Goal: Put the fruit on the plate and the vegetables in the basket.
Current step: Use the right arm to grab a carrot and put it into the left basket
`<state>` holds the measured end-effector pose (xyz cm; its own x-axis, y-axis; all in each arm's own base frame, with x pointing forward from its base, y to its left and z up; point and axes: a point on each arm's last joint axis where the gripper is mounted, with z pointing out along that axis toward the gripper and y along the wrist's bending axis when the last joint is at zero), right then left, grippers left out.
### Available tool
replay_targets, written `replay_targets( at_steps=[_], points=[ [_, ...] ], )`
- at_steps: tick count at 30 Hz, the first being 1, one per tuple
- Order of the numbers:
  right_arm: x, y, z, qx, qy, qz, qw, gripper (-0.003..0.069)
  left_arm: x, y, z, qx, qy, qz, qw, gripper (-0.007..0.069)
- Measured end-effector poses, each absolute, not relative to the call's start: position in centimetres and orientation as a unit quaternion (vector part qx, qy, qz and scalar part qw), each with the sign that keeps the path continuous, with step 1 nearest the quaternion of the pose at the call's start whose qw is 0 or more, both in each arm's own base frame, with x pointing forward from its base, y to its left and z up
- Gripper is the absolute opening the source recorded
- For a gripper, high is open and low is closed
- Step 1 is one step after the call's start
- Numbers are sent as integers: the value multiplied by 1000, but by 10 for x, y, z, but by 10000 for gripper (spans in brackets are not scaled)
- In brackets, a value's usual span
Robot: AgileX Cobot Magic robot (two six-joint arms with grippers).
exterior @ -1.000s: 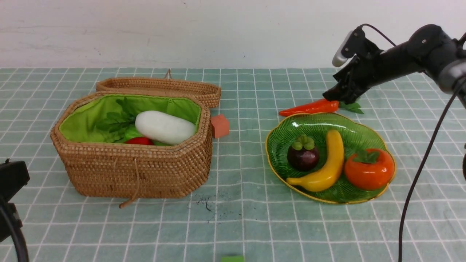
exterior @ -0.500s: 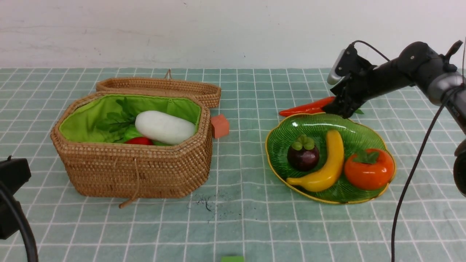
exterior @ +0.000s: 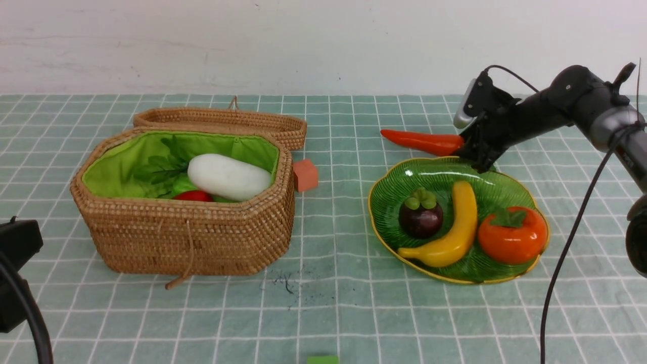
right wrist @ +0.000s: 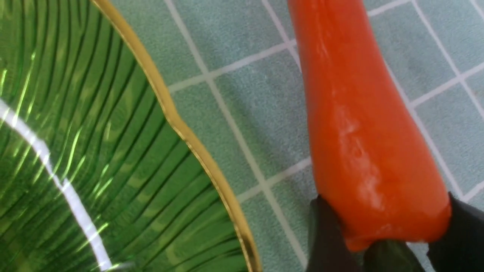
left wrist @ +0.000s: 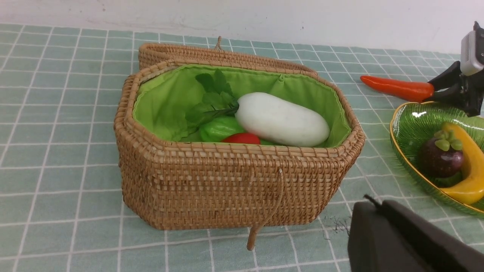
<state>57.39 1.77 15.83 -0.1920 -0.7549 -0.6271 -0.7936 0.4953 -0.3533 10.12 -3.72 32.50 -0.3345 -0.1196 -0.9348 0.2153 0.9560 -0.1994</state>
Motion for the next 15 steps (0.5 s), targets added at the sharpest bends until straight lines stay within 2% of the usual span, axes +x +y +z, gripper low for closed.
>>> replay_targets(
  at_steps=[11, 15],
  points=[
    [574, 18, 159, -519, 760, 16, 391, 350, 101, -37, 325, 30, 804, -144, 577, 8],
    [574, 17, 159, -499, 773, 22, 392, 350, 101, -37, 325, 30, 804, -144, 577, 12]
  ],
)
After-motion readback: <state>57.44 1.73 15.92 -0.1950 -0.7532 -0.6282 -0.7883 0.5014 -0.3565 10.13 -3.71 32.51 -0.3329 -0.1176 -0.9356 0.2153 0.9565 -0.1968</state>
